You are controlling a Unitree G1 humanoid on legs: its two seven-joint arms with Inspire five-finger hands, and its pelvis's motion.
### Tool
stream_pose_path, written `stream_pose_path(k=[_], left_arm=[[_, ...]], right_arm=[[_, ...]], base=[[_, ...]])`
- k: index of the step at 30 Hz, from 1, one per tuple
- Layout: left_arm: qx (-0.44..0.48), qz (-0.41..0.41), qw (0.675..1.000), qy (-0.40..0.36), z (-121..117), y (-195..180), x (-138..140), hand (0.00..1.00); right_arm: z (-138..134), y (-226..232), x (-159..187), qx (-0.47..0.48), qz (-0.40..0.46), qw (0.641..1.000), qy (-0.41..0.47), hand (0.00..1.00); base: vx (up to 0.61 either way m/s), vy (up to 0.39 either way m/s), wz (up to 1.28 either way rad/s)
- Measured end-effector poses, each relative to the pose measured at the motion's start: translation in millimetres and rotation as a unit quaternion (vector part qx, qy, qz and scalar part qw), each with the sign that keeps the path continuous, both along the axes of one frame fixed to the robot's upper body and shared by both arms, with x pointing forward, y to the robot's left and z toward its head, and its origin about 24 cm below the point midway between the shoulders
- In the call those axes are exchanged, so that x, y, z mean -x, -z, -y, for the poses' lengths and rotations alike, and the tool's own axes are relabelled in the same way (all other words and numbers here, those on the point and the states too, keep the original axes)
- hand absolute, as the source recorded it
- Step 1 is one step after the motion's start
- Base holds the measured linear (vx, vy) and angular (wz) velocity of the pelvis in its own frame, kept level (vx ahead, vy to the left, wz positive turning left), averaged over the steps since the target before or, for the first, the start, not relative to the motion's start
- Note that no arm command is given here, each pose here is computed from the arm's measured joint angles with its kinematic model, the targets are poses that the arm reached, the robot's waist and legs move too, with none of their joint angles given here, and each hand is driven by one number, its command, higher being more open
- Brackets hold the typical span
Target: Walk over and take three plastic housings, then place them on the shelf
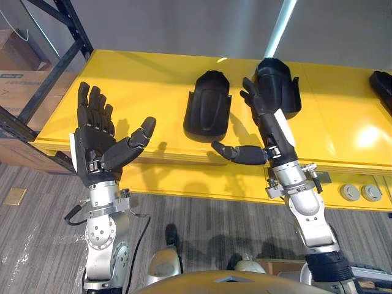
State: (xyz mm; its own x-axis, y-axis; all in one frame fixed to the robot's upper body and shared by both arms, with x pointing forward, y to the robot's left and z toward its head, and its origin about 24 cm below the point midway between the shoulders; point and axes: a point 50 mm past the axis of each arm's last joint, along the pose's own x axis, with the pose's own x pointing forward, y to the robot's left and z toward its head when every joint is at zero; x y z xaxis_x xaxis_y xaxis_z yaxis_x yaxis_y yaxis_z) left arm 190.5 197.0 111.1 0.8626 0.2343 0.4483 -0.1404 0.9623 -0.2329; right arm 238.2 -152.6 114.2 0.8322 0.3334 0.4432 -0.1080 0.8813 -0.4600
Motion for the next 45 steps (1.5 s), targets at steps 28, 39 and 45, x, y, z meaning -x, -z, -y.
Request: stream_pose_path(k=[28, 39, 45], left_arm=[[0.014, -0.007, 1.0, 0.012, 3, 2, -1, 1.0], [0.008, -0.008, 0.999, 0.035, 7, 1, -4, 1.0], [0.006, -0.009, 0.999, 0.045, 10, 1, -5, 1.0]], right_arm=[[7, 13, -37, 0.13, 0.002, 0.98, 0.153, 1.0], [8, 3, -64, 0.139, 0.004, 0.976, 0.17, 1.0], [8, 1, -73, 0.142, 0.004, 0.974, 0.178, 1.0]], base=[[0.01, -0.018, 0.05], [-0.01, -0.027, 0.03], [-0.04, -0.005, 0.03]])
